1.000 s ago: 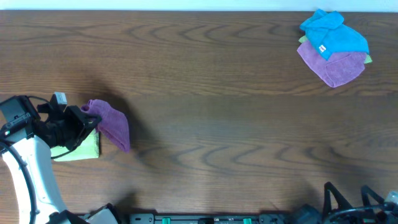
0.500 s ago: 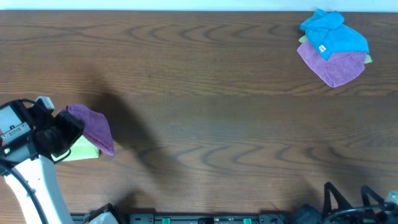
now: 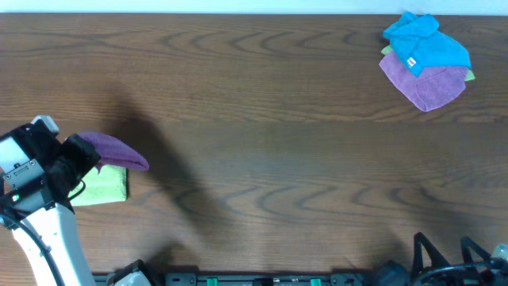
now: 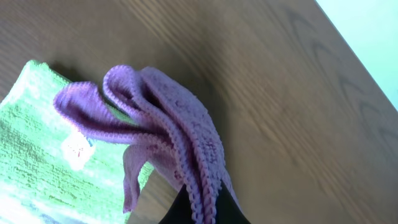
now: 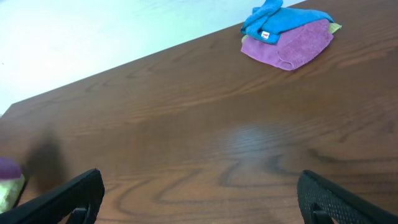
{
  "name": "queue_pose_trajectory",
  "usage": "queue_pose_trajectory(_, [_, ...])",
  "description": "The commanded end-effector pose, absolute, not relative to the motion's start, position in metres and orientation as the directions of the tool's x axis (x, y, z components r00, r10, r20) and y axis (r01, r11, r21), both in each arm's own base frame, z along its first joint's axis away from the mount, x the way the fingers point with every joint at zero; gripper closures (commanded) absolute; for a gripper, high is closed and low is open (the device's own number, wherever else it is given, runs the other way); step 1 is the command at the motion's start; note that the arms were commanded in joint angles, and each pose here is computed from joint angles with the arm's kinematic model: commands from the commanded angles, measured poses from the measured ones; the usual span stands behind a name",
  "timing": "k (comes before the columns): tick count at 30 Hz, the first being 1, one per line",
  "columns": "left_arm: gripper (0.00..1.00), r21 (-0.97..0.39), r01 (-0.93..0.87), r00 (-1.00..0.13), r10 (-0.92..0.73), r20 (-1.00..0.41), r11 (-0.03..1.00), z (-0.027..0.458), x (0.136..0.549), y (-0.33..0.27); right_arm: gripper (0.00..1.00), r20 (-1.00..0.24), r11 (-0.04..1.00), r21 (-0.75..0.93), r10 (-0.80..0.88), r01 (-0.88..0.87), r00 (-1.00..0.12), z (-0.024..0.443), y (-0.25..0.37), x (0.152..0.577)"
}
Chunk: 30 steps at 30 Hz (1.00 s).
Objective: Fold the cloth
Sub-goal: 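Lower the pink cloth onto the lime-green cloth with the left gripper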
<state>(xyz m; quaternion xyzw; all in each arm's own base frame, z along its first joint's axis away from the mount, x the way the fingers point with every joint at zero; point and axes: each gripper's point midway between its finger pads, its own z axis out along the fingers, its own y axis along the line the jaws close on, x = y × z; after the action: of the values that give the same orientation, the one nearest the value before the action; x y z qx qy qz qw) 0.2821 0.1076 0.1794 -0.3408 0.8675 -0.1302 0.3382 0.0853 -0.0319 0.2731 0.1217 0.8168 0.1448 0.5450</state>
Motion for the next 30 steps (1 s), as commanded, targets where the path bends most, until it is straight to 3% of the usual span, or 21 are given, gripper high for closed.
queue_pose_trajectory(1, [0.95, -0.453, -0.497, -0.514, -0.672, -0.533, 0.740, 0.186, 0.288, 0.112, 0.01, -0.853, 0.926, 0.374, 0.368, 0.060, -0.369, 0.273, -0.034, 0.086])
queue_pose_trajectory(10, [0.94, -0.432, -0.521, -0.490, -0.672, -0.556, 0.737, 0.185, 0.289, 0.121, 0.01, -0.853, 0.926, 0.374, 0.368, 0.060, -0.369, 0.273, -0.034, 0.086])
queue_pose_trajectory(30, [0.94, -0.368, -0.634, -0.521, -0.727, -0.447, 0.680, 0.097, 0.242, 0.112, 0.01, -0.853, 0.926, 0.374, 0.368, 0.060, -0.369, 0.273, -0.034, 0.086])
